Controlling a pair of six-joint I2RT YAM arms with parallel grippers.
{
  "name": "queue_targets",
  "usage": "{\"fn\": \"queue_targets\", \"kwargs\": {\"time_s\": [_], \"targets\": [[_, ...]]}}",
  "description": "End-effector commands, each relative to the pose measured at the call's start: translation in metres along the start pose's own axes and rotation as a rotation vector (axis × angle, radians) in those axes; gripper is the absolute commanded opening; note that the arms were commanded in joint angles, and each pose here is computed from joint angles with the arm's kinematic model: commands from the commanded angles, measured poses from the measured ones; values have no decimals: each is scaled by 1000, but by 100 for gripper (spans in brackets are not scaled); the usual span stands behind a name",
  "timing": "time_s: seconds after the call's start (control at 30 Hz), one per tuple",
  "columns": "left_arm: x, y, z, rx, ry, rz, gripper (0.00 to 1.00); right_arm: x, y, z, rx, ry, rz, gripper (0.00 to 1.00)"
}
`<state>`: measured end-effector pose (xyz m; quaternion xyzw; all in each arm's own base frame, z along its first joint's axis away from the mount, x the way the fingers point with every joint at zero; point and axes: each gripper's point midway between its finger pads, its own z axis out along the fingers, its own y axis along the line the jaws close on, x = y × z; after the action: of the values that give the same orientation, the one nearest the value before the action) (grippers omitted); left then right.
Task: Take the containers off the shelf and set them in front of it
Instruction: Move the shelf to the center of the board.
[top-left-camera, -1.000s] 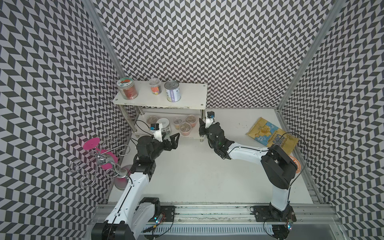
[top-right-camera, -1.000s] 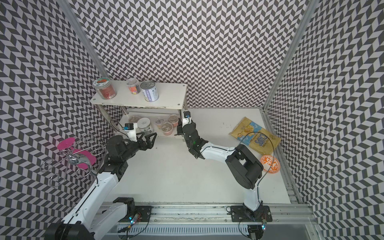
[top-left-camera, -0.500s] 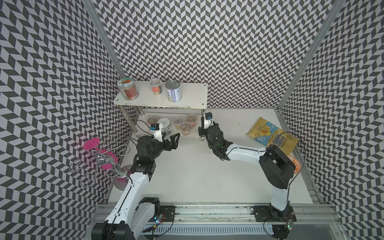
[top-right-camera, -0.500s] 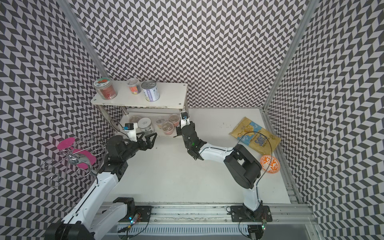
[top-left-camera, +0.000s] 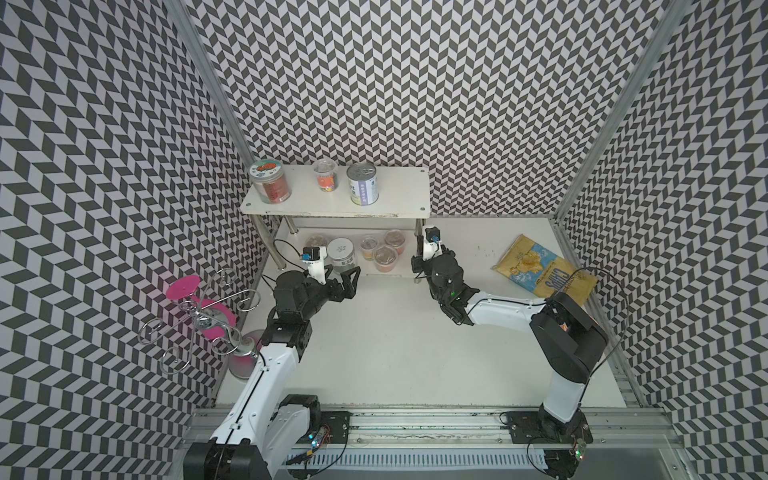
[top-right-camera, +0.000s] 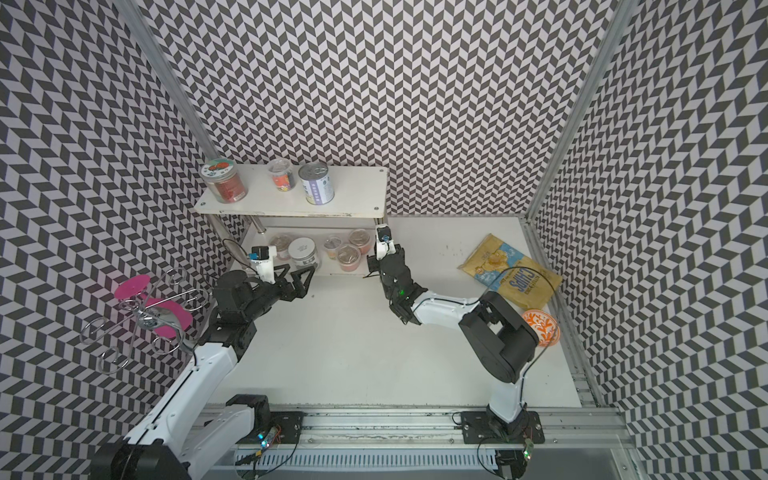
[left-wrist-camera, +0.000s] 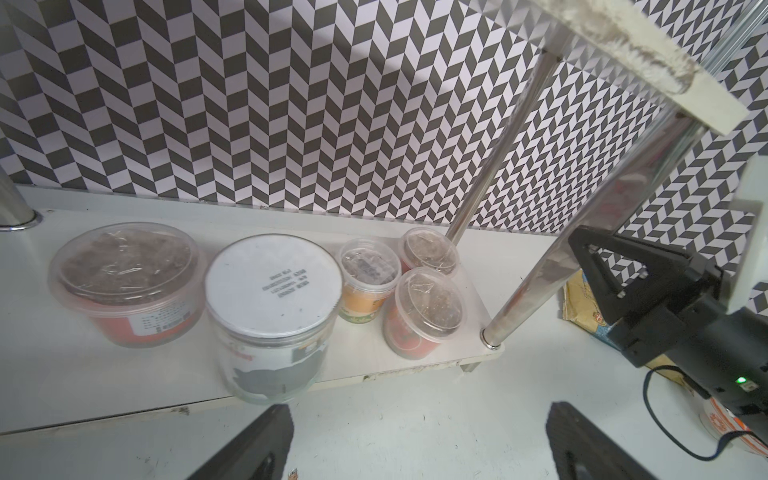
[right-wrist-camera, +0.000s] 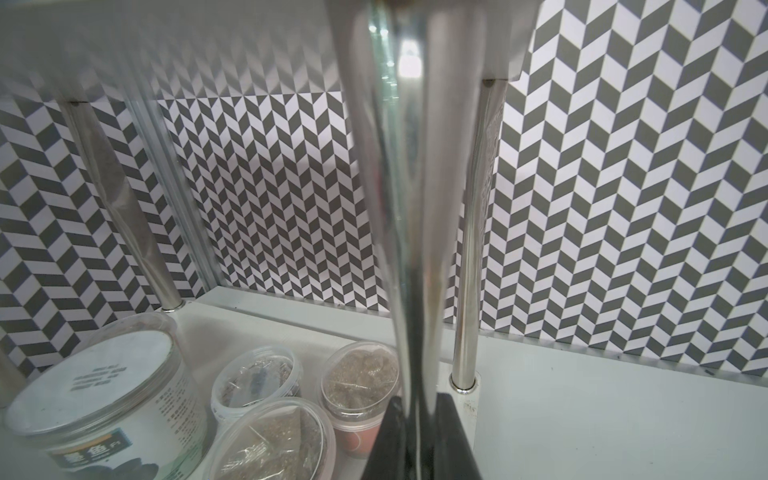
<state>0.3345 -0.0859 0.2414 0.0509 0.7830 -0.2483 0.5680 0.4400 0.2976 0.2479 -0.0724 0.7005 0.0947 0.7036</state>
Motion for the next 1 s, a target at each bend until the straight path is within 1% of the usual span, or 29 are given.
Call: {"fn": "queue_targets", "kwargs": {"time_s": [0.0,0.27,0.43,0.63,0.77,0.87,0.97], "targets": [[-13,-5,0,20,-30,32,100,-39,-55,-9,160,-110,43,8],[-16,-3,3,13,-31,39,100,-40,-101,-32,228,-109,14,8],[-25,9,4,-54,-40,81,100,-41,-128,-47,264,-112,14,8],[-39,36,9,-169,-44,144,98,-46,-146,-67,256,-137,-17,8],[-44,56,11,-225,-41,207,96,-45,-160,-78,267,-132,-37,8],[-47,71,15,-238,-46,222,93,-44,-173,-85,281,-132,-32,8],[-49,83,23,-223,-34,232,90,-44,-181,-90,284,-133,-36,8]]}}
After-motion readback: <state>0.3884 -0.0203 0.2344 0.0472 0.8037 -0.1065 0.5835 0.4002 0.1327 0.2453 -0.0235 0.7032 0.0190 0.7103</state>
